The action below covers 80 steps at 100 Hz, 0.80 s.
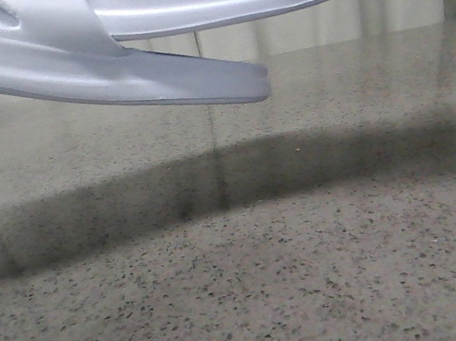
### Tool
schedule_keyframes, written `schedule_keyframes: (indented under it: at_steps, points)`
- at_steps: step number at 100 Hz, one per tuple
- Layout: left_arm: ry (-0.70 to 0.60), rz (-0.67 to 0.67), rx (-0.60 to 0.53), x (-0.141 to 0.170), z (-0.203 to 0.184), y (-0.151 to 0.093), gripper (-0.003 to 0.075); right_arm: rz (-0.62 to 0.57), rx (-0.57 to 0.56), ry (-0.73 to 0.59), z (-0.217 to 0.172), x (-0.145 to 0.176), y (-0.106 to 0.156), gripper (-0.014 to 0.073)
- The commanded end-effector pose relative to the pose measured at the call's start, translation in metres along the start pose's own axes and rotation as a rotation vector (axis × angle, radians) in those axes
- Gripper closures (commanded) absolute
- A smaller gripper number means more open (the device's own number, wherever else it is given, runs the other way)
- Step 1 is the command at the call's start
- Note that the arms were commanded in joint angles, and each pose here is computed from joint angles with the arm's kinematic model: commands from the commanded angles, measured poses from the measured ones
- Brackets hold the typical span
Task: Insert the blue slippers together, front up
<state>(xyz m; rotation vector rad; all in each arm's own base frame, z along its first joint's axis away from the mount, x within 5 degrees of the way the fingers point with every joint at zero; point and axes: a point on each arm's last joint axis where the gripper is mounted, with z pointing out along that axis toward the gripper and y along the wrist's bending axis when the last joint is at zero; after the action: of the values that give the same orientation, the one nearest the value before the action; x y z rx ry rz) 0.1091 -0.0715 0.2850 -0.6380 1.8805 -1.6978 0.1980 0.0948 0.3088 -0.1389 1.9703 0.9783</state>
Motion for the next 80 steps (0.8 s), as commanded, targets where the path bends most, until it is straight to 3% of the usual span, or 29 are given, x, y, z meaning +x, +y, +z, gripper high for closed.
schedule_keyframes:
  at_steps: [1, 40, 80]
  points:
    - [0.182, -0.038, 0.135, 0.016, -0.002, -0.02, 0.0704, -0.065, -0.132, -0.017, -0.009, -0.006, 0.024, 0.0659]
    - [0.097, -0.042, 0.107, 0.008, 0.0, -0.018, 0.0704, -0.216, -0.031, -0.146, -0.039, -0.014, 0.033, 0.0239]
    - [0.065, -0.031, 0.073, 0.004, 0.001, -0.014, 0.0704, -0.327, 0.118, -0.466, -0.099, -0.029, 0.05, 0.0208]
